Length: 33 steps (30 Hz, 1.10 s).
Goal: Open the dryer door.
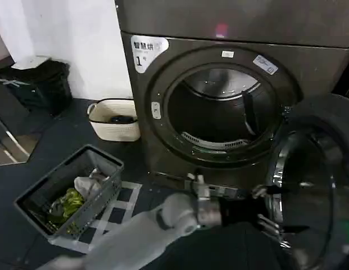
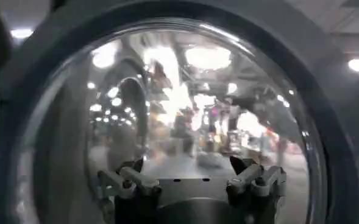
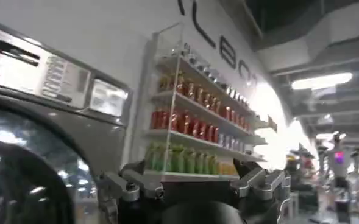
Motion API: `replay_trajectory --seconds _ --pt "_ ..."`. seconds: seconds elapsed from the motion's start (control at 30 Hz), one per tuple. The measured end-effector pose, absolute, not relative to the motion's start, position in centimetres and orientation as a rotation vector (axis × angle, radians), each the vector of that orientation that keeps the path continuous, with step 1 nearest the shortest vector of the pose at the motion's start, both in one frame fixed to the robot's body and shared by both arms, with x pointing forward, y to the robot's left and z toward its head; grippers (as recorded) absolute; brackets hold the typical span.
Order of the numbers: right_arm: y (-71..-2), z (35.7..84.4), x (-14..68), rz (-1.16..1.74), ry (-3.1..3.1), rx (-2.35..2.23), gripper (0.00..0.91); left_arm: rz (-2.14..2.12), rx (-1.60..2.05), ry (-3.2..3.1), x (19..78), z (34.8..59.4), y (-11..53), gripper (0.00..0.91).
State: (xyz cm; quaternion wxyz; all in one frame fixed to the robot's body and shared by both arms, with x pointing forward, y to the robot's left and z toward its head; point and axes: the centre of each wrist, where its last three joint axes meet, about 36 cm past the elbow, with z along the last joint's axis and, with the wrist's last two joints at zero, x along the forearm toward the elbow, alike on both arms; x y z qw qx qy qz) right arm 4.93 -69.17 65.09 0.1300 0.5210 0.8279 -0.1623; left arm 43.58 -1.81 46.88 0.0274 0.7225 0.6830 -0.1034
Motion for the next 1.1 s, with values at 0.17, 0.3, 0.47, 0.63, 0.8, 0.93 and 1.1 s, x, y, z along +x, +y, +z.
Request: replay_trajectory --seconds 0.17,0.3,0.47,0.63,0.8,0.93,1.1 --pt "-69.0 65.3 3.6 -0.479 2.356 1.559 0.907 -0.314 2.238 2.098 43.6 46.9 -4.2 0.907" --pt "-68.8 65.3 2.8 -0.482 2.333 1.582 0.907 -0.308 2.214 2.110 43.9 47.2 -5.7 0.907" --pt "-68.5 65.3 2.2 -0.491 2.325 1.590 0.907 -0.281 2.168 2.139 44.6 47.5 -7.4 0.907" --pt "-68.2 65.3 1.6 -0.501 2.322 1.595 0.907 -0.242 2.141 2.160 45.4 48.1 -9.3 0.907" --pt "-67.9 65.4 1.2 -0.507 2.319 1.593 0.907 -0.210 2.123 2.154 46.0 48.9 -11.2 0.907" --pt "-67.7 65.4 1.1 -0.504 2.316 1.590 0.907 -0.180 2.100 2.158 46.3 49.0 -12.1 0.907" --pt "-67.6 65.4 0.8 -0.507 2.317 1.591 0.907 -0.113 2.033 2.201 47.2 48.5 -12.4 0.907"
